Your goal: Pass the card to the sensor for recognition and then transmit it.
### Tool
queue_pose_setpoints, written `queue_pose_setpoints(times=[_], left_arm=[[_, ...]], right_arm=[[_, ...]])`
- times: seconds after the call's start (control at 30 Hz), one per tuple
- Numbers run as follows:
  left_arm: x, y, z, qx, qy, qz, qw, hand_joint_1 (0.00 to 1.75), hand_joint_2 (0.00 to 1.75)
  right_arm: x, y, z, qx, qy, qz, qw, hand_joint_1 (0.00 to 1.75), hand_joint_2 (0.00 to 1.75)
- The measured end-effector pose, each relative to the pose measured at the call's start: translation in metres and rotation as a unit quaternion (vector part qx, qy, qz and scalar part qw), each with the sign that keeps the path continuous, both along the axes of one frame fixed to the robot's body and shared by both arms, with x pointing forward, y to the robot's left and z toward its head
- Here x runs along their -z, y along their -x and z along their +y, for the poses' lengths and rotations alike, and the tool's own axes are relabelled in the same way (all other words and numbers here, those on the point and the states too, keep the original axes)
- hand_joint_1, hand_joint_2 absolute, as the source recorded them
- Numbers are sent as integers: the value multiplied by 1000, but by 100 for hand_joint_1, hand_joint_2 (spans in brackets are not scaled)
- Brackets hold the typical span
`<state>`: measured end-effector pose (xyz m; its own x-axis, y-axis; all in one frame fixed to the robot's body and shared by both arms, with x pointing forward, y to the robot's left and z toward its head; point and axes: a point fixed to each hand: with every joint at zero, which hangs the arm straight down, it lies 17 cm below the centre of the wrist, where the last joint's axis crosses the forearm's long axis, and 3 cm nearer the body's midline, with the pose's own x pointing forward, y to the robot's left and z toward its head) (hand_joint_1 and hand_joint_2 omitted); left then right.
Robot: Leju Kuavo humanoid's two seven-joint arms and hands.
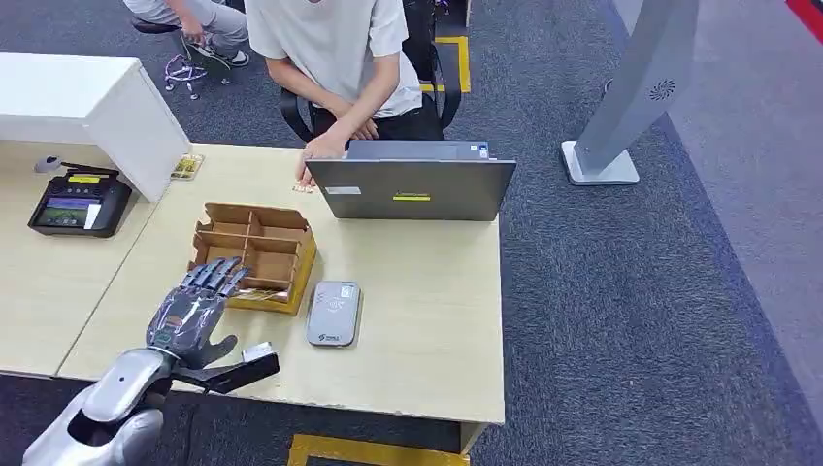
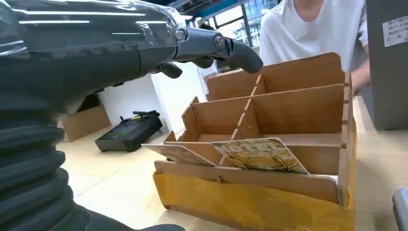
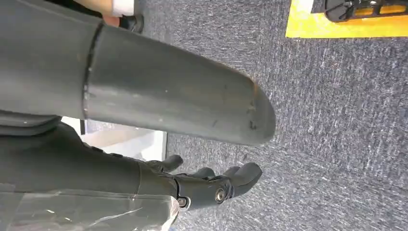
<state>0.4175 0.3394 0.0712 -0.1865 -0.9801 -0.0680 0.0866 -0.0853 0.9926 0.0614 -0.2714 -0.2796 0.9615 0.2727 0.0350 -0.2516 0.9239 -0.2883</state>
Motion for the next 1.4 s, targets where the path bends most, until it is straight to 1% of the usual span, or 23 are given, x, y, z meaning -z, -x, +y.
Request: queue_pose_setpoints(times=[0.23, 0.53, 0.7, 1.1, 1.4], left_arm=[[-4, 3, -1, 17, -14, -6, 1000, 0, 175], [-3, 4, -1, 22, -18, -5, 1000, 0, 175], [1, 6, -2, 27, -15, 5, 999, 0, 175], [12, 6, 6, 19, -20, 24, 999, 0, 175], [14, -8, 8, 15, -13, 32, 999, 0, 175]], right_arm=[[0, -1, 0, -2, -1, -3, 1000, 0, 0], [0, -2, 0, -5, -1, -3, 1000, 0, 0], [0, -2, 1, -9, -1, -4, 1000, 0, 0], [0, -2, 1, -12, -2, -4, 1000, 0, 0], [0, -3, 1, -24, -1, -4, 1000, 0, 0]])
